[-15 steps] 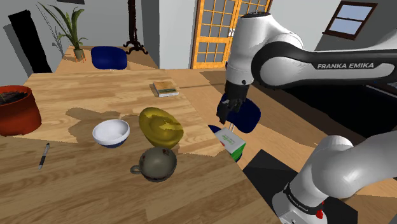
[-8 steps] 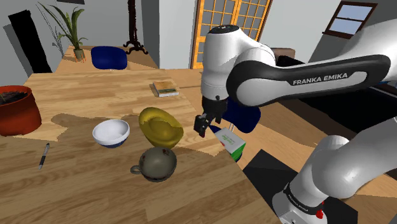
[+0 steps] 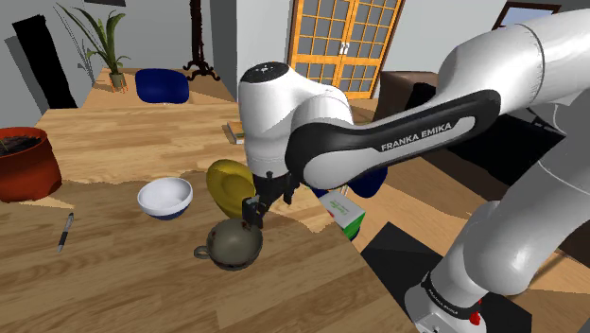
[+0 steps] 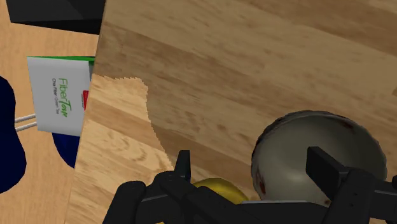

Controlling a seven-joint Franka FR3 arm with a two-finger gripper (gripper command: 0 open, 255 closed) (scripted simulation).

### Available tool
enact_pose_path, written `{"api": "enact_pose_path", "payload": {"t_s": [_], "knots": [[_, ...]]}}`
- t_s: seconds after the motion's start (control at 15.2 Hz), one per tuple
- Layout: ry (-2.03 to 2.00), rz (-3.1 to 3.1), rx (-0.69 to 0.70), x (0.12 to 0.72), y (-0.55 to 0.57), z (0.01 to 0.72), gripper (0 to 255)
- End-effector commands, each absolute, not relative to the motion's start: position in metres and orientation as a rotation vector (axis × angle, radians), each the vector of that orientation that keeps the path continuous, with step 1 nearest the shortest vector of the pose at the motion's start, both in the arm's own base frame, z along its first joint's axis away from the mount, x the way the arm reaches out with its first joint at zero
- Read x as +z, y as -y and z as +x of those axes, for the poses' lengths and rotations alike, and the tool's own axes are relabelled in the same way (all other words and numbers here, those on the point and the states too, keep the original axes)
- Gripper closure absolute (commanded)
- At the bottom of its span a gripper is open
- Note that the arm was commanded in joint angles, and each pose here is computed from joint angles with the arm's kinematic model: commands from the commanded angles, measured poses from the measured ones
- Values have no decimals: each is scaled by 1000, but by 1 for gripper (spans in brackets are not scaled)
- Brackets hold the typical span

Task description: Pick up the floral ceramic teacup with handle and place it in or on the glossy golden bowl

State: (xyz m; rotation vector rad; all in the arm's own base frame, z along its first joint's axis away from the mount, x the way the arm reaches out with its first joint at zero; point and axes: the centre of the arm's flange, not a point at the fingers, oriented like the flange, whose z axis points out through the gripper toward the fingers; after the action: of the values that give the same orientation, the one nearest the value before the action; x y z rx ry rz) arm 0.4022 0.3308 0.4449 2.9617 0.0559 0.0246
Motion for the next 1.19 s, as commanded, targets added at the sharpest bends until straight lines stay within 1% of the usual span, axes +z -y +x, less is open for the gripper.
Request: {"api": "enact_pose_path", "payload": {"t_s": [0.0, 0.73, 1.12], "knots": [[-54, 2955, 25, 434, -355, 409, 0], [-61, 2920, 24, 375, -482, 447, 0], [-61, 2920, 24, 344, -475, 448, 0]]}}
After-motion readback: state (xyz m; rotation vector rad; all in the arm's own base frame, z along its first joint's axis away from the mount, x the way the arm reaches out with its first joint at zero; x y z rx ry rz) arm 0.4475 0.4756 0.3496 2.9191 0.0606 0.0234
